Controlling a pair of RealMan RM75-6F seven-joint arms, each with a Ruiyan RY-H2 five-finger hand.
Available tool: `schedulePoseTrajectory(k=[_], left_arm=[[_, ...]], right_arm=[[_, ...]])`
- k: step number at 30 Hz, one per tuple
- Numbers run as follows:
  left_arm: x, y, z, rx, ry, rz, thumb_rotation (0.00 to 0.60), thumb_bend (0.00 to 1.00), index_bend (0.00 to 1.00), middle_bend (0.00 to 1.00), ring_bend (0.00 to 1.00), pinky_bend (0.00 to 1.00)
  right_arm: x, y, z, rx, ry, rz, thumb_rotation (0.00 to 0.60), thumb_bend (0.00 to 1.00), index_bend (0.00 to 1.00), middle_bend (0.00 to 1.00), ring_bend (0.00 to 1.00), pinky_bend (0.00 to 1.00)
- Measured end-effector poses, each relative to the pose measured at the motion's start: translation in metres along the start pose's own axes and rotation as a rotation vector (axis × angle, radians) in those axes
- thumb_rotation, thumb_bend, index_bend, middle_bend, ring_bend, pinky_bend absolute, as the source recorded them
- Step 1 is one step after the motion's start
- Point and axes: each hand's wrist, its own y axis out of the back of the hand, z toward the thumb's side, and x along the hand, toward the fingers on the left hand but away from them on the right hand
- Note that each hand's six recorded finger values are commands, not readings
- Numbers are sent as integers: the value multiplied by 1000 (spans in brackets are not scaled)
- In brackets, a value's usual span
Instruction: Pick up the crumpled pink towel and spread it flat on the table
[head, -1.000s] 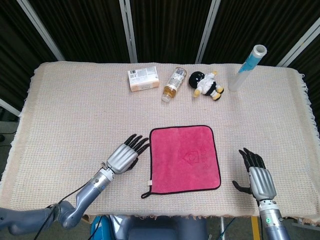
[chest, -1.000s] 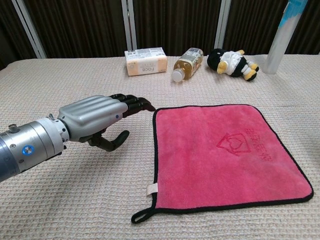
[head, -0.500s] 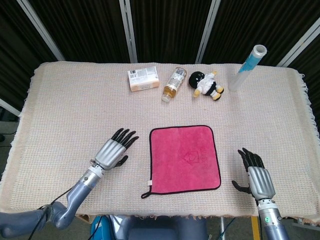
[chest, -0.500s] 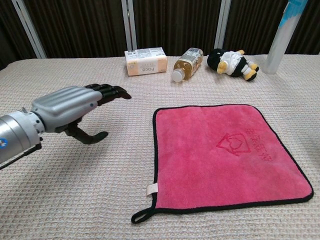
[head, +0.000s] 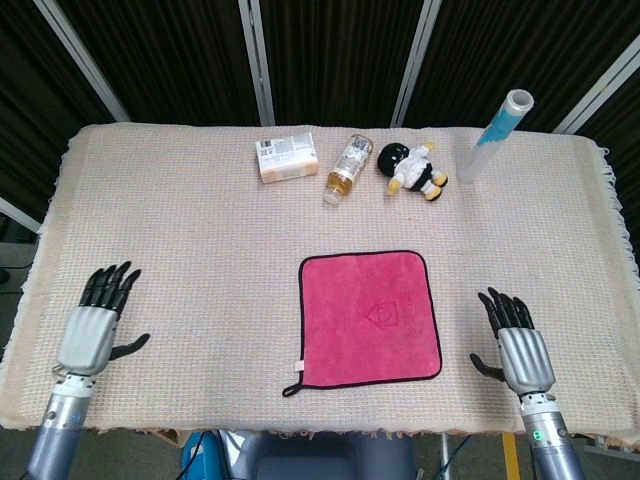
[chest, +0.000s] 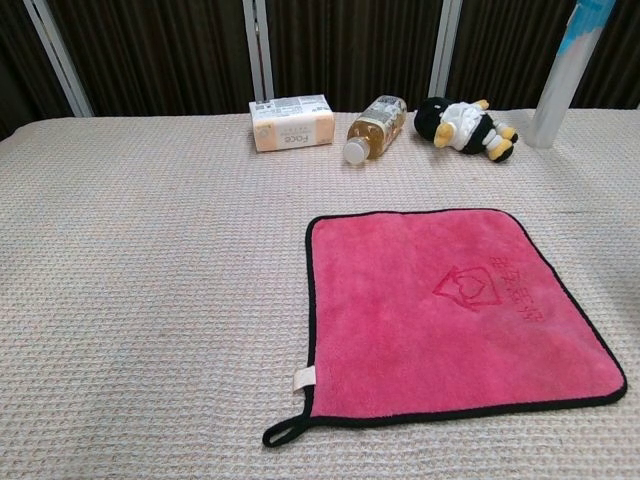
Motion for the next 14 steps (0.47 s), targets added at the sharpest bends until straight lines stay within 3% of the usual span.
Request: schedulePoseTrajectory(k=[7, 14], left_arm=[[-33, 16, -42, 19, 101, 50, 600, 8, 37, 0, 0, 0], [-50, 26, -73, 29, 151, 72, 600, 8, 37, 0, 0, 0]], right_arm=[[-6, 13, -4, 12, -8, -129, 600, 237, 0, 0, 0, 0], [-7, 32, -15, -54, -21, -246, 600, 237, 0, 0, 0, 0]])
